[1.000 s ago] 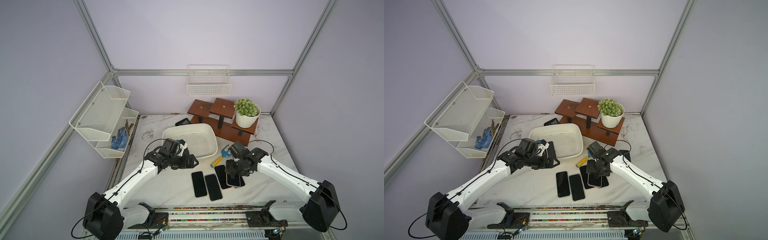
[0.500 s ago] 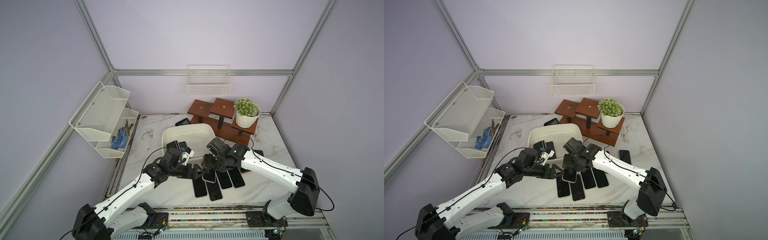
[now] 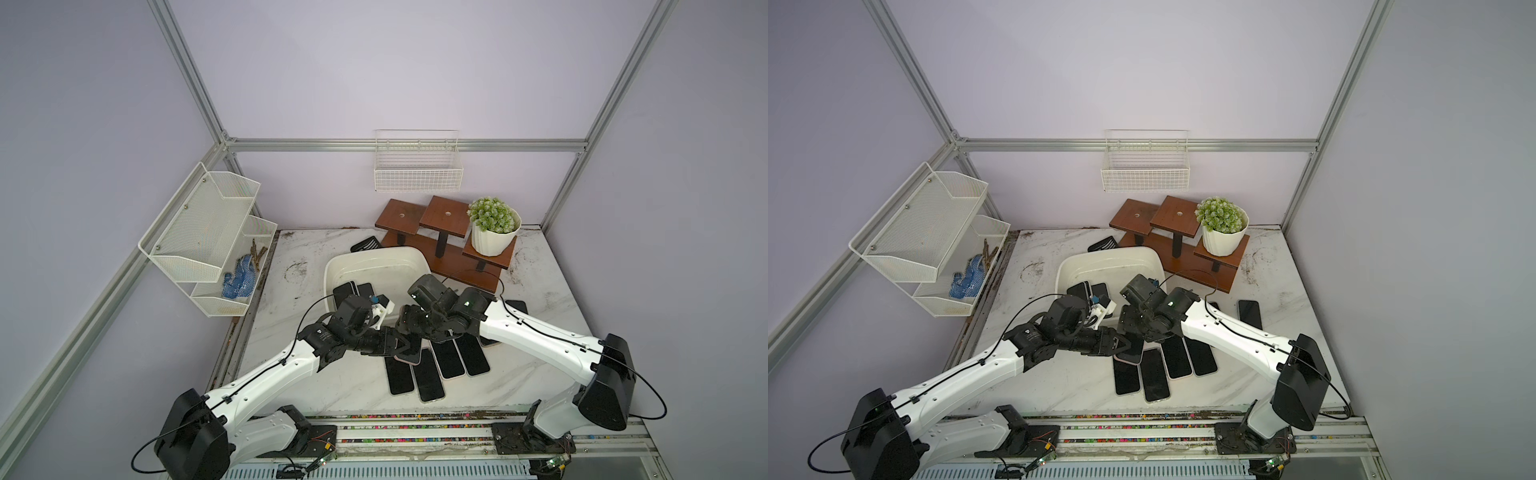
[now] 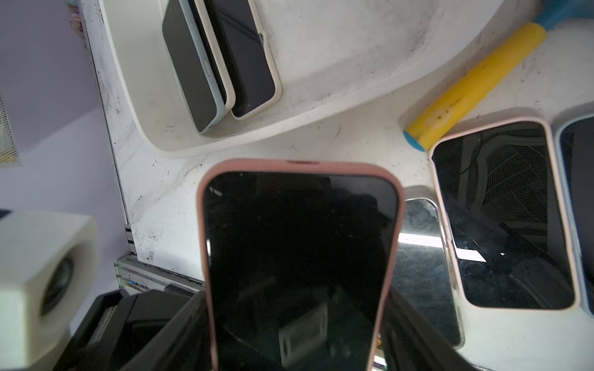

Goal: Take the phone out of the storage box
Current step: Pick up the phone from the storage box.

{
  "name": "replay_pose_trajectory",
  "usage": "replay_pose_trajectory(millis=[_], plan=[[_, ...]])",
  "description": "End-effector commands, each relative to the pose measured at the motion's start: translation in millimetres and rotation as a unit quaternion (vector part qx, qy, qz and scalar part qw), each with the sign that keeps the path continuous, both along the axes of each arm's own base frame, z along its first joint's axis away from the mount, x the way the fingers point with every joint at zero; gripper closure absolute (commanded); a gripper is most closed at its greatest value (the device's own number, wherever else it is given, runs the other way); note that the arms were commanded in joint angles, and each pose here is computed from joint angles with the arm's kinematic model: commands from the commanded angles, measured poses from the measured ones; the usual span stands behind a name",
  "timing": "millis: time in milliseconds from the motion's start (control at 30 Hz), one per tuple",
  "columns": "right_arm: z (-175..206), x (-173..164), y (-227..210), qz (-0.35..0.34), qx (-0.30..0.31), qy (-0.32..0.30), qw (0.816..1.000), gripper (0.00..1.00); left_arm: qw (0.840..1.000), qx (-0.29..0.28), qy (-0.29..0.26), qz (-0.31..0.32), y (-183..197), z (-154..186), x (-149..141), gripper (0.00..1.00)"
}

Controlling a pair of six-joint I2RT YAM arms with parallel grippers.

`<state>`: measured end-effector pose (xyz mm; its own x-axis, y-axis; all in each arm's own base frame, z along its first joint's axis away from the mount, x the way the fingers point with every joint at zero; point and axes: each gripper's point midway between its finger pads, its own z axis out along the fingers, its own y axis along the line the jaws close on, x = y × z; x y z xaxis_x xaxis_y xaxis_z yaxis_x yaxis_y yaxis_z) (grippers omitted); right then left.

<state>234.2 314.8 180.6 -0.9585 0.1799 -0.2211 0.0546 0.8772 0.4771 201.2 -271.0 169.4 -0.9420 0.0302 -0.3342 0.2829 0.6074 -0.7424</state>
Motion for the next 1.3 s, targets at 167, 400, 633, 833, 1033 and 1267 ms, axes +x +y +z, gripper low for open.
replay_pose_trajectory(millis=[167,400,633,833,1033,1267], plan=[[15,-2,16,0.019,0.033,-0.013,0.999,0.43,0.999,-0.014,-0.027,0.010,-6,14,15,1.00],[21,12,3,0.014,0.006,-0.042,0.999,0.08,1.000,0.004,-0.017,0.019,11,10,2,1.00],[57,49,-36,-0.008,-0.001,-0.117,0.993,0.00,0.993,0.066,0.009,0.101,73,-6,-31,1.00],[64,68,-52,-0.002,0.001,-0.130,0.991,0.00,0.978,0.068,0.060,0.187,114,-37,-65,1.00],[65,75,-48,0.012,0.012,-0.134,0.991,0.00,0.970,0.046,0.108,0.215,116,-78,-74,1.00],[65,75,-46,0.027,0.019,-0.131,0.991,0.00,0.974,0.025,0.110,0.198,96,-103,-59,1.00]])
